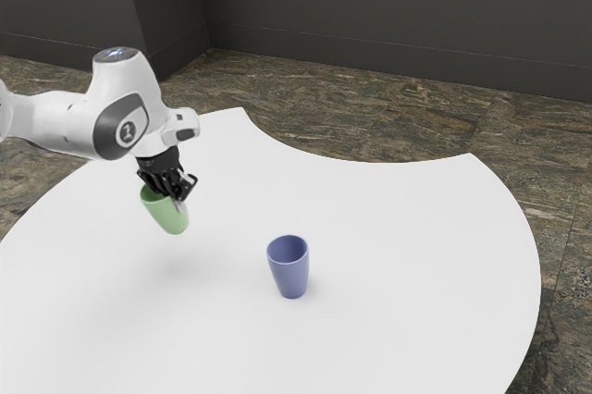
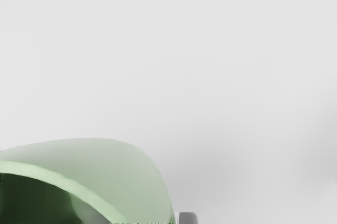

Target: Place the left cup onto the right cup

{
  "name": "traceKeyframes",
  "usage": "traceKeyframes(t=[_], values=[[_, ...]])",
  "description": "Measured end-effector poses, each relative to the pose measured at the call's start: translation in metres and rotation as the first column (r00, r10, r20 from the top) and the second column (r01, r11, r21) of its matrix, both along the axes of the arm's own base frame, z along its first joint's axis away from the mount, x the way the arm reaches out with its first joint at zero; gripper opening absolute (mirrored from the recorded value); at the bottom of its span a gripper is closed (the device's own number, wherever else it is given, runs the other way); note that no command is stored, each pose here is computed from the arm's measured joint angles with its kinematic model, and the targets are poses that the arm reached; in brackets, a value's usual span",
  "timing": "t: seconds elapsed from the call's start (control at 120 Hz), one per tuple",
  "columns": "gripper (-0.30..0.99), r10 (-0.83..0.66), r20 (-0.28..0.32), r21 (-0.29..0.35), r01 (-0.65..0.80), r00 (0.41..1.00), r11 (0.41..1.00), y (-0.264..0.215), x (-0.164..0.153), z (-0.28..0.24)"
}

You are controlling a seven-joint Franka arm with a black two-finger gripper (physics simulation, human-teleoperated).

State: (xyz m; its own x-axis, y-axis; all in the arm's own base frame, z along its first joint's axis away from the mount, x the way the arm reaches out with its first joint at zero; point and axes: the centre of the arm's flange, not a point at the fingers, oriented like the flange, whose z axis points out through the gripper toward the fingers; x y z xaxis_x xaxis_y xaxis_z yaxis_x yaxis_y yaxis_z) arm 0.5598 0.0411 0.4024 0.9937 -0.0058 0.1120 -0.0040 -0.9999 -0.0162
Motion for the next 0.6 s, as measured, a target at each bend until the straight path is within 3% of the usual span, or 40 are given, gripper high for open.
traceKeyframes(t=[0.2,0.375,0.6], values=[[-0.09,-0.073,-0.063,0.0,0.073,0.995,0.997,-0.07,0.016,0.045],[-0.09,-0.104,-0.137,-0.001,0.105,0.985,0.994,-0.114,0.019,0.042],[-0.09,-0.143,-0.175,-0.001,0.145,0.974,0.989,-0.173,0.042,0.036]])
